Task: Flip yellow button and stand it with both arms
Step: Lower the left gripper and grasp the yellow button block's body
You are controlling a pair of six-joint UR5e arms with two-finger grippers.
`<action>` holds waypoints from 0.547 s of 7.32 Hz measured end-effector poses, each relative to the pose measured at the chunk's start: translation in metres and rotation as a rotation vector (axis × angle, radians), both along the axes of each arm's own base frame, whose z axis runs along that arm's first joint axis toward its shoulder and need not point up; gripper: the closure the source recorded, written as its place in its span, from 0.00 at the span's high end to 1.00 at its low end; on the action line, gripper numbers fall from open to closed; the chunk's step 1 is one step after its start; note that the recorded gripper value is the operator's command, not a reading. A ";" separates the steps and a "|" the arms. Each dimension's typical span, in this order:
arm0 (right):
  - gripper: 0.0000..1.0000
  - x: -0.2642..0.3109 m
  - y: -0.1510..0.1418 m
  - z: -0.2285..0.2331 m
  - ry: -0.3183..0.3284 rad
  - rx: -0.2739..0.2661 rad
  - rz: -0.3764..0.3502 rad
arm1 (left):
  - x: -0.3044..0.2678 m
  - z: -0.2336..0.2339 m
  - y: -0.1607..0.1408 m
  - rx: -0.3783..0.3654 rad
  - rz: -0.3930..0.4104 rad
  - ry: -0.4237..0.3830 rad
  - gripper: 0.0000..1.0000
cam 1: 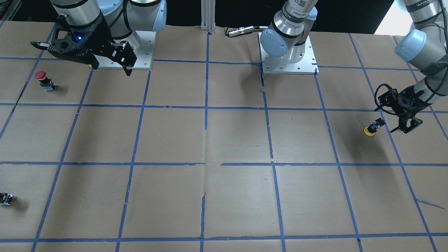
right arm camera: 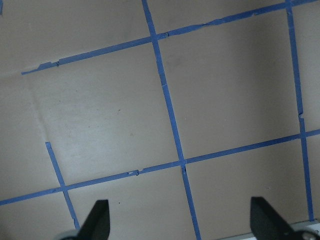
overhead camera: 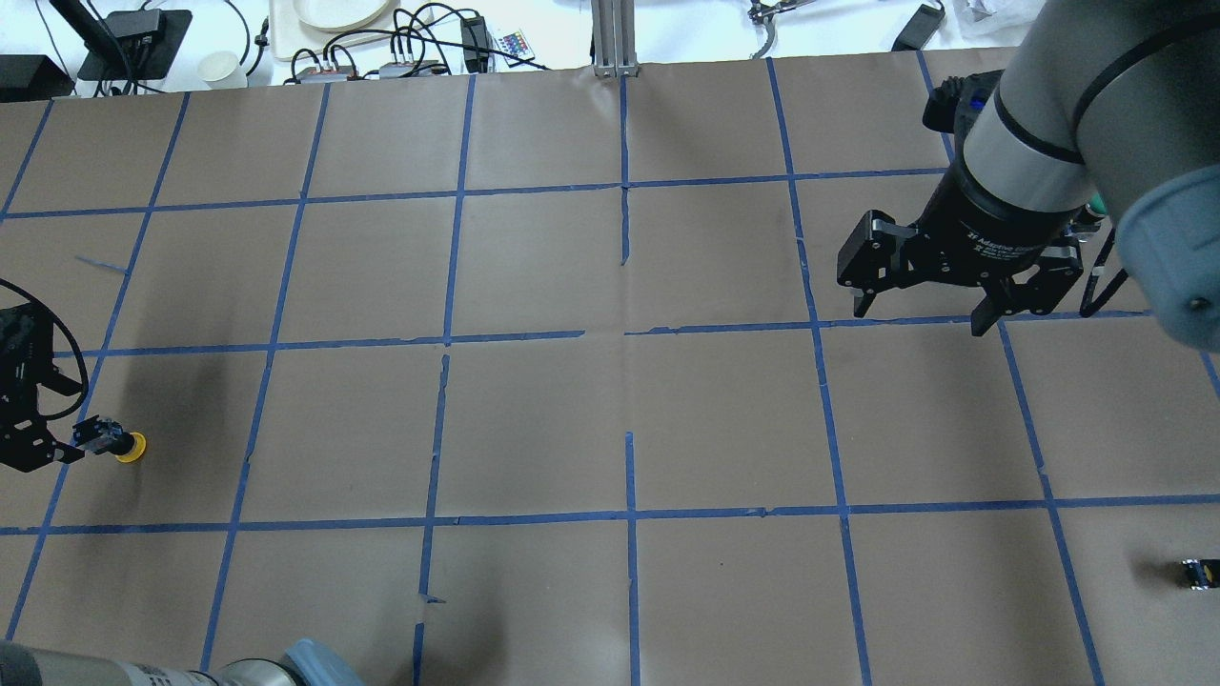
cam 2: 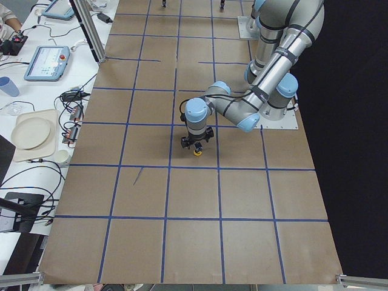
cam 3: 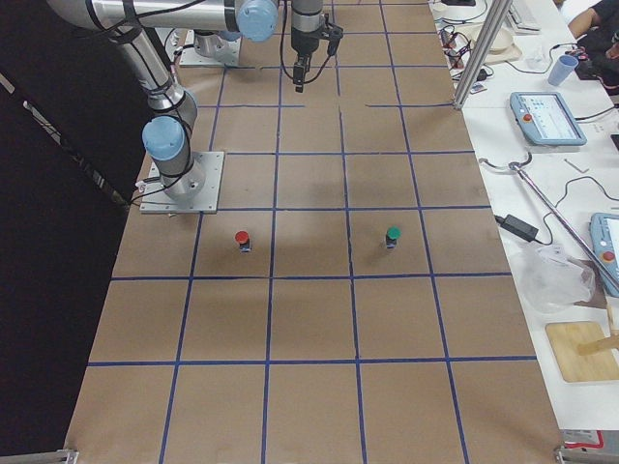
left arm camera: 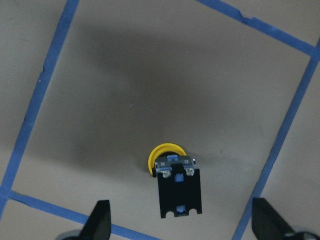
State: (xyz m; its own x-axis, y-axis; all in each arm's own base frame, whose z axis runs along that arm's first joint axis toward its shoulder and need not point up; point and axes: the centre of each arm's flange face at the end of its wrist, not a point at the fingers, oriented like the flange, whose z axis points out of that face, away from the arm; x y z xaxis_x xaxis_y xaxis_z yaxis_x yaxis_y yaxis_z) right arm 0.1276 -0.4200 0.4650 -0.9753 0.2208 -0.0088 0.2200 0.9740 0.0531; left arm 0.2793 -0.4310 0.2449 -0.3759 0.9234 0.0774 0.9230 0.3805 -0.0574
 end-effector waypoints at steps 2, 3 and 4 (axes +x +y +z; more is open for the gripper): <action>1.00 0.000 0.000 0.000 -0.001 -0.002 -0.001 | 0.001 -0.005 0.005 0.002 0.008 0.011 0.89; 1.00 0.000 0.000 0.000 -0.001 -0.002 -0.001 | 0.002 -0.007 0.007 0.003 0.010 0.013 0.87; 1.00 0.000 -0.001 -0.001 -0.001 -0.002 -0.002 | 0.002 -0.008 0.008 0.002 0.010 0.012 0.84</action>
